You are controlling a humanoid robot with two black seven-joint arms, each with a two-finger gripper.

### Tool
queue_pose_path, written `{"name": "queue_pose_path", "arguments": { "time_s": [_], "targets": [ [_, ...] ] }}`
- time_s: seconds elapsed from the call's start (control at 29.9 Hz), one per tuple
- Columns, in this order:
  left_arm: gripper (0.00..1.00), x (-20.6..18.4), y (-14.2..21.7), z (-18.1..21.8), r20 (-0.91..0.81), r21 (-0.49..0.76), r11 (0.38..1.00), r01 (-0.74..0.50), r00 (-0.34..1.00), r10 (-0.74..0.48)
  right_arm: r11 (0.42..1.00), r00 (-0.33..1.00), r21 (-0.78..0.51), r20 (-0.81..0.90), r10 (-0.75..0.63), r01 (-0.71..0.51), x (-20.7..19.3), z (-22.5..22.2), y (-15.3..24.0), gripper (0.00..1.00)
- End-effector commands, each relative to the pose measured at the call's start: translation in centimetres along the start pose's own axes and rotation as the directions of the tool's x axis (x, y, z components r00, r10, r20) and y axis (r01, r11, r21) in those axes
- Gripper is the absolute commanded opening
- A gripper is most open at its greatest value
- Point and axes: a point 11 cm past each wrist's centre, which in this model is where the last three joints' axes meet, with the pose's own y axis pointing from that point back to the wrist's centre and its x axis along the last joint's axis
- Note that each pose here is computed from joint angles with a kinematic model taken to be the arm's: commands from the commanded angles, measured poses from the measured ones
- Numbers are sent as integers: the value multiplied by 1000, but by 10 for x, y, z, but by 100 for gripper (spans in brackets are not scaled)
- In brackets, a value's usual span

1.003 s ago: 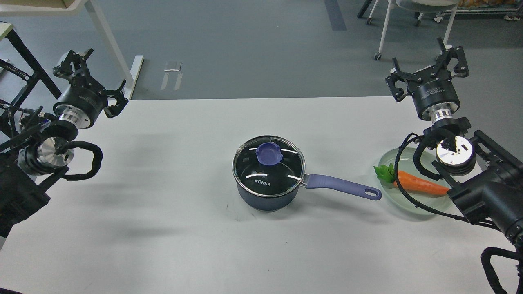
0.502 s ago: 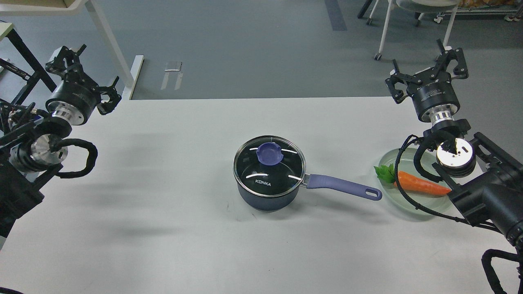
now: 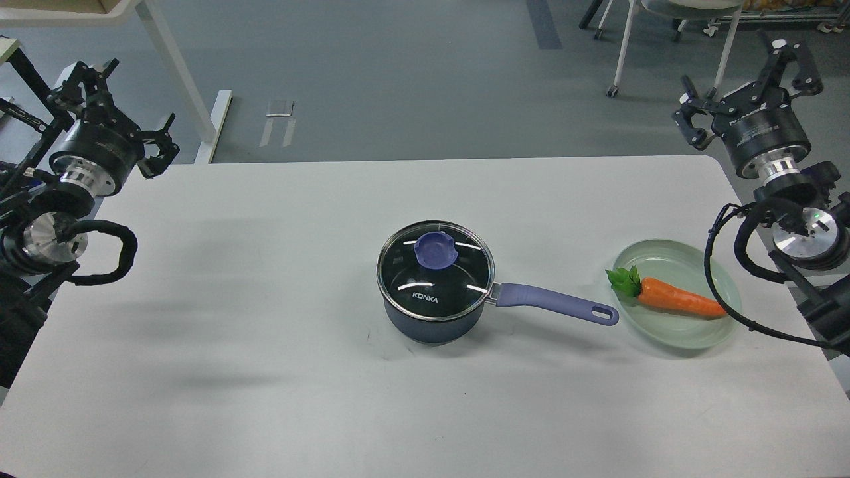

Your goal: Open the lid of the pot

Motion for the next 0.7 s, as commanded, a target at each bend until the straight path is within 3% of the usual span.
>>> {"name": "queue_pose_path", "arguments": {
  "time_s": [0.0, 0.13, 0.3, 0.47, 0.54, 0.67],
  "targets": [
    [99, 1, 1, 4, 4, -4, 1000, 6, 1000, -6, 998, 991, -15, -120, -58, 57, -11, -35, 0, 100],
    [99, 1, 2, 3, 21, 9, 1000, 18, 1000, -18, 981, 922, -103, -338, -187, 162, -36, -46, -3, 100],
    [99, -12, 1, -1, 109, 36, 994, 103, 988, -106, 931, 719, -236, -591, -365, 279, -76, -43, -5, 100],
    [99, -38, 1, -10, 165, 77, 978, 194, 965, -205, 804, 265, -467, -777, -572, 368, -120, -19, 7, 100],
    [99, -46, 3, -14, 186, 95, 970, 222, 954, -236, 738, 58, -557, -782, -620, 380, -136, -2, 17, 100],
    [99, -55, 4, -18, 219, 118, 959, 256, 936, -277, 629, -230, -686, -721, -653, 365, -153, 27, 38, 100]
  ]
}}
